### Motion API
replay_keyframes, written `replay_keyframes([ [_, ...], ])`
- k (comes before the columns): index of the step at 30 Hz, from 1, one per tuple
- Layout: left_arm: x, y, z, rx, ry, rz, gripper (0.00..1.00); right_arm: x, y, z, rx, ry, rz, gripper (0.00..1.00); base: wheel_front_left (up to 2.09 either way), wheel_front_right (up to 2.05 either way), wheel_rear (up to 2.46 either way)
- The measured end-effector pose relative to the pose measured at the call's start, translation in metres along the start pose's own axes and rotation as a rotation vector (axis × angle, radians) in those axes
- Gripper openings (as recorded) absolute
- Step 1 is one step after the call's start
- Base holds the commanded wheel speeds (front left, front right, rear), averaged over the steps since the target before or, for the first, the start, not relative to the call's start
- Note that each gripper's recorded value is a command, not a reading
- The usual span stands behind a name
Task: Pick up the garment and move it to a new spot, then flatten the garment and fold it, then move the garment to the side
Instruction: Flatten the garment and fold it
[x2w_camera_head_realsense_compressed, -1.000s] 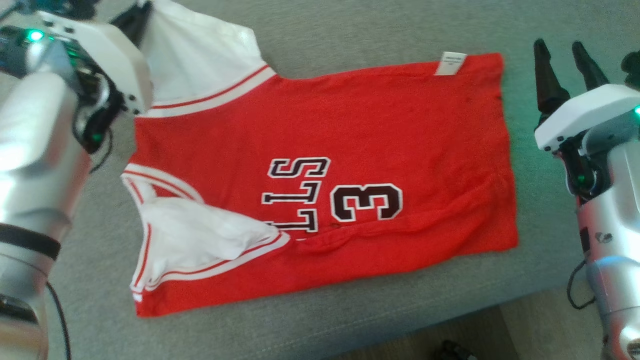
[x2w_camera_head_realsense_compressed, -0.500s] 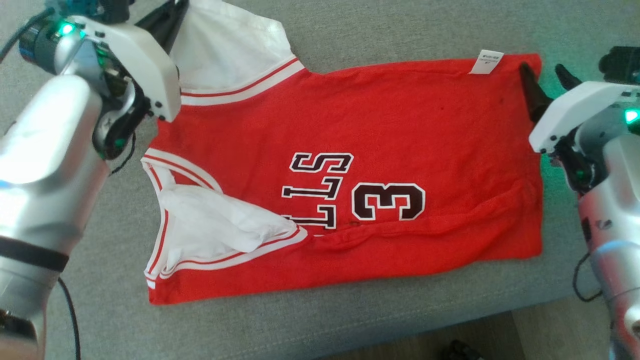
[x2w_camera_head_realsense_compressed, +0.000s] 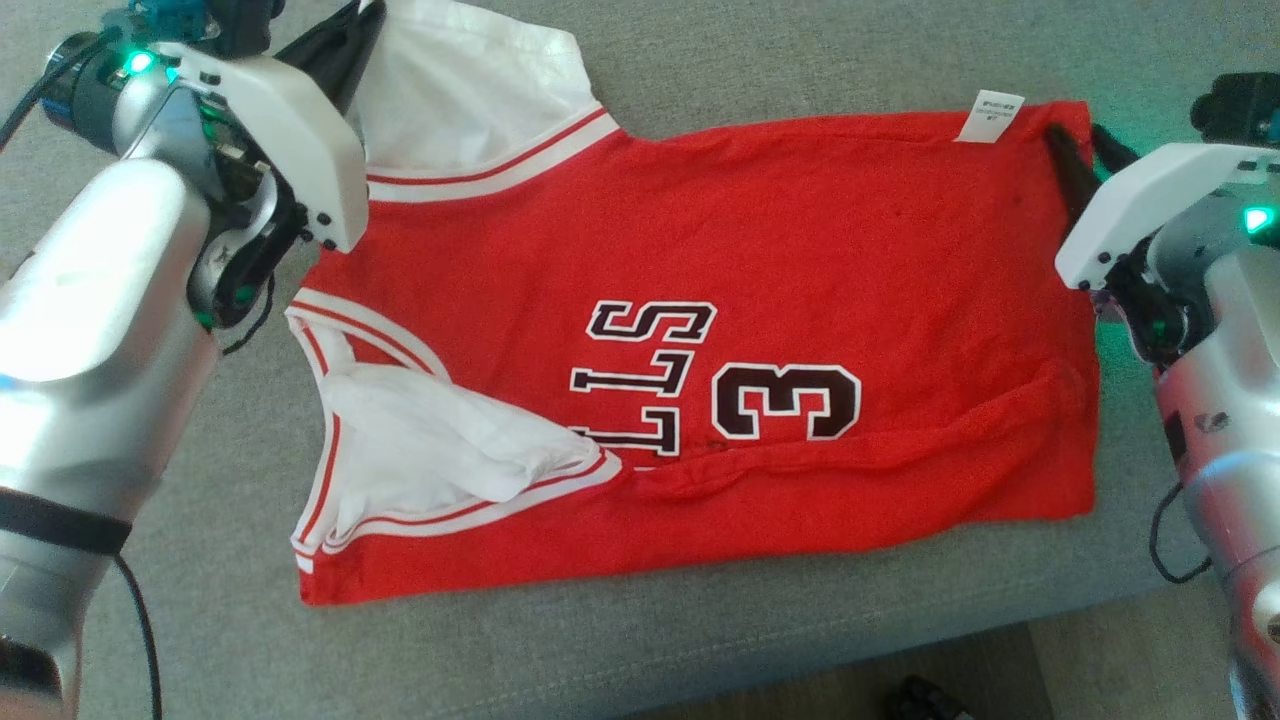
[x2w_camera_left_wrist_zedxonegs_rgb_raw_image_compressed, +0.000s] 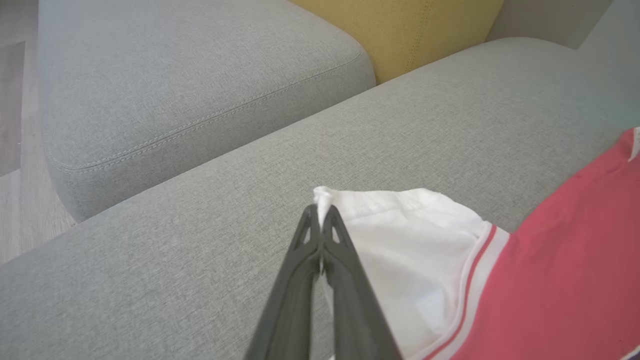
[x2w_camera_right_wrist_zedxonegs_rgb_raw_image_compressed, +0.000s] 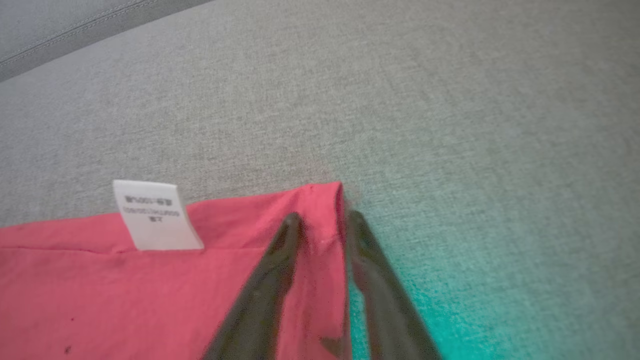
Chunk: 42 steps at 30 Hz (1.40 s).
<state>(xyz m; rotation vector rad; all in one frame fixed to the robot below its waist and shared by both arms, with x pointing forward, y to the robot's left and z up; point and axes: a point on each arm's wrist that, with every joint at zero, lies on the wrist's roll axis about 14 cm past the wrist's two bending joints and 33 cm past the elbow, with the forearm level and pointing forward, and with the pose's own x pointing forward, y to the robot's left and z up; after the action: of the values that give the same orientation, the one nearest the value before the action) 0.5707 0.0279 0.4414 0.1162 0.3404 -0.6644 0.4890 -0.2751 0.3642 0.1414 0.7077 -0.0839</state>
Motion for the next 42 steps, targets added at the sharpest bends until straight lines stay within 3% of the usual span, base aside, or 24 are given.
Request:
replay_keyframes([
  [12,0.000,0.022,0.006,-0.023,-0.059,0.084,0.00,0.004,-0.009,0.041,-0.027,-0.176,-0.022,0.00,0.00,0.00,0.00],
  [17,0.005,0.046,0.043,-0.025,-0.182,0.161,0.00,0.010,-0.008,0.065,-0.019,-0.267,-0.027,0.00,0.00,0.00,0.00],
  [22,0.008,0.048,0.059,-0.050,-0.255,0.183,0.00,0.010,-0.006,0.087,-0.013,-0.371,-0.030,0.00,0.00,0.00,0.00],
  [35,-0.013,0.035,0.035,-0.032,-0.227,0.151,0.00,0.000,0.003,0.085,-0.008,-0.410,-0.004,0.00,0.00,0.00,0.00],
  [42,-0.044,-0.004,0.029,0.001,-0.220,0.070,0.00,-0.027,-0.013,0.051,-0.001,-0.339,-0.018,0.00,0.00,0.00,0.00],
])
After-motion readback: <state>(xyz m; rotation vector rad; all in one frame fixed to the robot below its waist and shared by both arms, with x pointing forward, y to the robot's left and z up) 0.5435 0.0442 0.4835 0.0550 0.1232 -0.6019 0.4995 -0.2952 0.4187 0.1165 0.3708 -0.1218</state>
